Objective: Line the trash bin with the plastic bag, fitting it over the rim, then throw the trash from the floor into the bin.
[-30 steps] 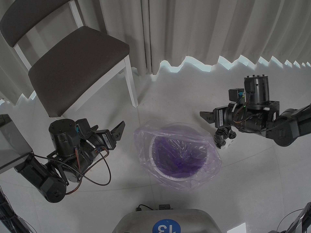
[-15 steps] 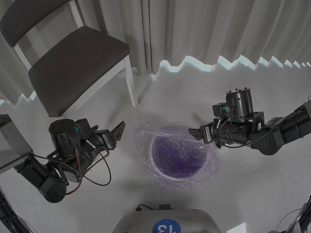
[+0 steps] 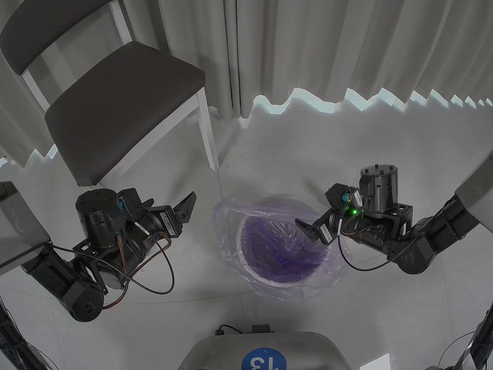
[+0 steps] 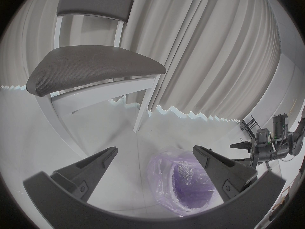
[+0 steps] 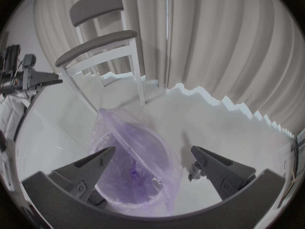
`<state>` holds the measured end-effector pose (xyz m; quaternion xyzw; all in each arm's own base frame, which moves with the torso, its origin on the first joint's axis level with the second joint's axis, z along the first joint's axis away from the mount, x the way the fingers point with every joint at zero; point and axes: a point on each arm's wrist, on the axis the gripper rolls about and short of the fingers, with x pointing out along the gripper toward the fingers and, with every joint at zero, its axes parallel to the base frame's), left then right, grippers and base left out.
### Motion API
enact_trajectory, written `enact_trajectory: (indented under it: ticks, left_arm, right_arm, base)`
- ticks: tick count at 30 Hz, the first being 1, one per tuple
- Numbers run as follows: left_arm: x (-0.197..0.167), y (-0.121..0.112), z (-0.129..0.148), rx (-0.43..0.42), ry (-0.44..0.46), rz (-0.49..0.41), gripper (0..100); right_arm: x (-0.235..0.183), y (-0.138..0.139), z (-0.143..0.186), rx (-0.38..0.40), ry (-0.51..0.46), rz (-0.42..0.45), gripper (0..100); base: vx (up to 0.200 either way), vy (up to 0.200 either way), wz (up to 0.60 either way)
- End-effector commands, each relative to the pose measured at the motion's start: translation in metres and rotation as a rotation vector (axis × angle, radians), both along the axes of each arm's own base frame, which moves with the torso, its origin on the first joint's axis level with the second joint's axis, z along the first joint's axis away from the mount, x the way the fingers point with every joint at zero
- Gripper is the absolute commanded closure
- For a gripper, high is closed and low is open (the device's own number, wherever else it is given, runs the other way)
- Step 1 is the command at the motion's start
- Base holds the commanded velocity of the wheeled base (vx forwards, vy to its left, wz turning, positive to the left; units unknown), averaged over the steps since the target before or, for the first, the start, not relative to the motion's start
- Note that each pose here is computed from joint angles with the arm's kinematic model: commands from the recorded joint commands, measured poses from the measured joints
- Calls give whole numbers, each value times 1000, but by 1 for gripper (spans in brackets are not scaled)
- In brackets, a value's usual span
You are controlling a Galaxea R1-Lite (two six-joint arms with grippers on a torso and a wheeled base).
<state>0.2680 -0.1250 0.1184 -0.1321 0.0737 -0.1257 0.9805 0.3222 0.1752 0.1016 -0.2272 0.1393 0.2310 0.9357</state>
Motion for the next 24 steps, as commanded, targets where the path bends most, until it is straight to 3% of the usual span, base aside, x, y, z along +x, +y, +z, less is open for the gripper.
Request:
enact_trajectory:
  ticks: [1,24]
  left_arm:
    - [-1,1,2,-4,-7,4,0]
    - [0,3,3,-5,-9,7,0]
  right_arm:
    - [3,-4,-31,-50,69,16,0]
    - [38,-26,-52,-69,82,-46,0]
  base:
    - [0,0,0]
    - [0,0,0]
